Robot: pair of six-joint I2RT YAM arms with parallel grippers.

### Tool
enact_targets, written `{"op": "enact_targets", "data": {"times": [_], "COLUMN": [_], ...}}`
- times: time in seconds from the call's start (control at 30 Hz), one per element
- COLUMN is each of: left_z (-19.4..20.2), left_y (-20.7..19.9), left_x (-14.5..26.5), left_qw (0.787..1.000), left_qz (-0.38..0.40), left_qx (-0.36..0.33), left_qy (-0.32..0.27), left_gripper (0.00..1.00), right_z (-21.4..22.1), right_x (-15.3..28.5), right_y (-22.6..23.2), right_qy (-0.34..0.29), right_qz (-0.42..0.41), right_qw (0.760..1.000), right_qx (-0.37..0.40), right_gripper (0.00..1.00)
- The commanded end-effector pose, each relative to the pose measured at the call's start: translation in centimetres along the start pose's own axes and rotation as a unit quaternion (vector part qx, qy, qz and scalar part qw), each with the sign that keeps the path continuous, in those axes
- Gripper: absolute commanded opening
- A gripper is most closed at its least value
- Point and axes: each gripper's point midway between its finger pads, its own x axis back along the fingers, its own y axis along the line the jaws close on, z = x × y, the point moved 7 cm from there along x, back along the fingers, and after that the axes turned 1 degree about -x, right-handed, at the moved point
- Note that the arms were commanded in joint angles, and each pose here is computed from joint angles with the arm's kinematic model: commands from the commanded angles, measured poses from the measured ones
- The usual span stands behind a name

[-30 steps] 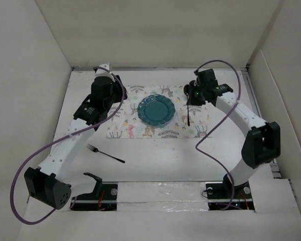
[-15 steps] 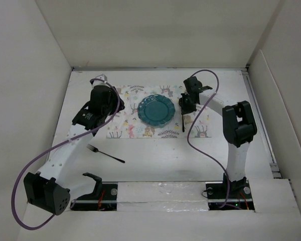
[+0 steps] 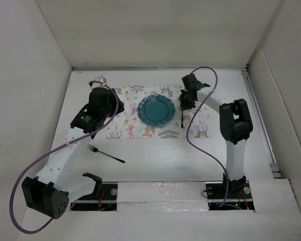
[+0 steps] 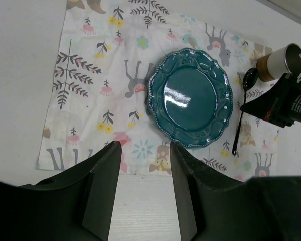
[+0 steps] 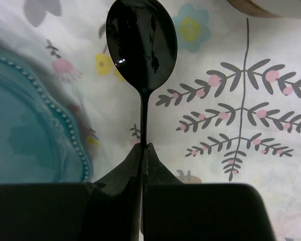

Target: Set the dinner table for one person

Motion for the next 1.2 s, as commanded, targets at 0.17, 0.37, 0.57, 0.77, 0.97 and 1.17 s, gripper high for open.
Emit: {"op": "enact_targets", "data": {"times": [0.17, 0.37, 0.57, 0.77, 0.97, 1.17], "left_z": [-0.8, -1.8, -5.0, -6.9, -8.9, -11.3], "left_y": [-0.3, -0.8, -2.8, -4.2, -4.0, -4.2], "left_x": [0.5, 1.0, 2.8, 6.7, 12.7, 19.1], "left_qw": [1.0, 0.999, 0.997, 0.992, 0.982, 0.965], "left_qz": [0.01, 0.017, 0.049, 0.097, 0.118, 0.158], "left_qx": [0.003, -0.002, -0.005, 0.027, 0.069, 0.105], "left_qy": [-0.016, -0.028, -0.058, -0.077, -0.128, -0.182], "left_gripper": [0.4, 0.3, 0.0, 0.0, 0.2, 0.41], "right_z": [-0.9, -2.7, -1.1, 7.0, 15.4, 22.4], "right_x": [-0.6, 4.6, 11.3, 15.6, 16.5, 13.3], "right_y": [0.2, 1.5, 5.6, 15.5, 24.1, 30.0], "right_qy": [-0.015, -0.071, -0.128, -0.119, -0.082, -0.059], "right_qz": [0.018, -0.007, -0.084, -0.275, -0.362, -0.357], "right_qw": [1.0, 0.997, 0.986, 0.938, 0.885, 0.859], "right_qx": [0.001, 0.013, 0.063, 0.172, 0.28, 0.362], "right_gripper": [0.19, 0.47, 0.14, 0.0, 0.02, 0.45]}}
